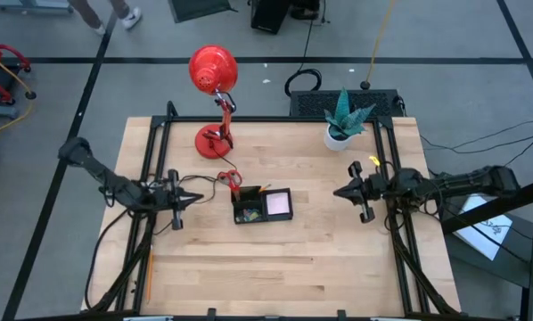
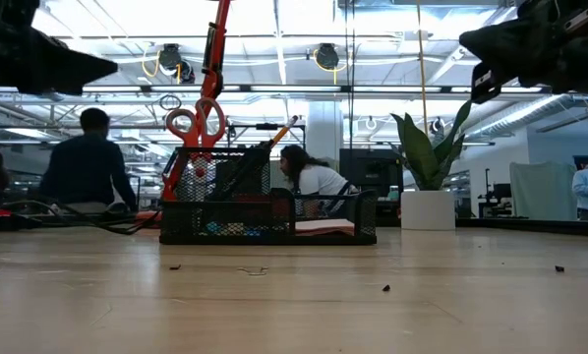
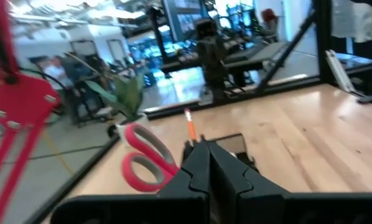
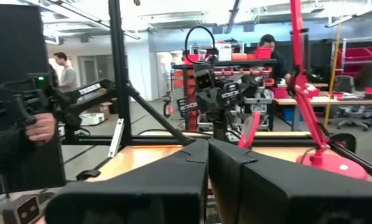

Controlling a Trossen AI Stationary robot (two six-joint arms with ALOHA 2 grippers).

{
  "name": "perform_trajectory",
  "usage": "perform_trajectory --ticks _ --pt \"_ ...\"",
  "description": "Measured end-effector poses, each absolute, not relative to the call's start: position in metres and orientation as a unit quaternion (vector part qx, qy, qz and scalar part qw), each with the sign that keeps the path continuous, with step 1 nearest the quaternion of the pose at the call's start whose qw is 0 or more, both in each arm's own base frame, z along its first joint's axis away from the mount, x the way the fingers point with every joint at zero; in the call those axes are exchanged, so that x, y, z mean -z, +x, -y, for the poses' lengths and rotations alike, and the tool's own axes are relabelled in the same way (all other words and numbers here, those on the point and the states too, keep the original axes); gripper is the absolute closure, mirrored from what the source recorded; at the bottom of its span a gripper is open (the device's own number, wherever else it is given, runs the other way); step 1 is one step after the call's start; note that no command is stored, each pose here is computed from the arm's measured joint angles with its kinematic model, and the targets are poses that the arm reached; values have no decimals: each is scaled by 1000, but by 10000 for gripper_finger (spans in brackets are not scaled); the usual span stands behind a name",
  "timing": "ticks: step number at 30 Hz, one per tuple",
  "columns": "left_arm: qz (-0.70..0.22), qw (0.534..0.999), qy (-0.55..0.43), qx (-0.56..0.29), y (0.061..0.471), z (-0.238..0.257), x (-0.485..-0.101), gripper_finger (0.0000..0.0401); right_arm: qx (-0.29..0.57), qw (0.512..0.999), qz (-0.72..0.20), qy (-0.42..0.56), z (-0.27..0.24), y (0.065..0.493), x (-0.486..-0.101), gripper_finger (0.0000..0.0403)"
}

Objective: Pick and place office supplies into organizer
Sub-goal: Return to Home Position

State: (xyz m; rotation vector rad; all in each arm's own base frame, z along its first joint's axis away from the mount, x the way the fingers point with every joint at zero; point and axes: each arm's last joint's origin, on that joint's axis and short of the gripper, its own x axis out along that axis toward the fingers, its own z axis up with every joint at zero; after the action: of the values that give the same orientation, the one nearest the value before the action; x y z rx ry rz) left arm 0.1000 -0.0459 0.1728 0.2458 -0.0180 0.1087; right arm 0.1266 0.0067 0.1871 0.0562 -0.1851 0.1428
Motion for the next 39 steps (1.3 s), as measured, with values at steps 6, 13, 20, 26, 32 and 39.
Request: perform_trajectory --ticks 6,13,20,26,32,39 --pt "2 995 100 1 107 37 -170 399 -100 991 81 26 -2 127 -185 403" --pt "7 996 87 35 112 24 -170 399 -79 994 66 35 5 130 -182 403" --pt "-13 997 69 37 114 14 -166 400 -75 996 44 37 6 133 -177 403" --pt "-32 997 59 38 115 12 -163 399 -66 996 42 38 8 133 -176 403" --pt "-33 997 62 37 115 12 -162 399 -65 996 41 47 8 133 -176 403" --pt "-47 998 31 32 115 11 -160 391 -63 997 46 22 8 133 -177 403"
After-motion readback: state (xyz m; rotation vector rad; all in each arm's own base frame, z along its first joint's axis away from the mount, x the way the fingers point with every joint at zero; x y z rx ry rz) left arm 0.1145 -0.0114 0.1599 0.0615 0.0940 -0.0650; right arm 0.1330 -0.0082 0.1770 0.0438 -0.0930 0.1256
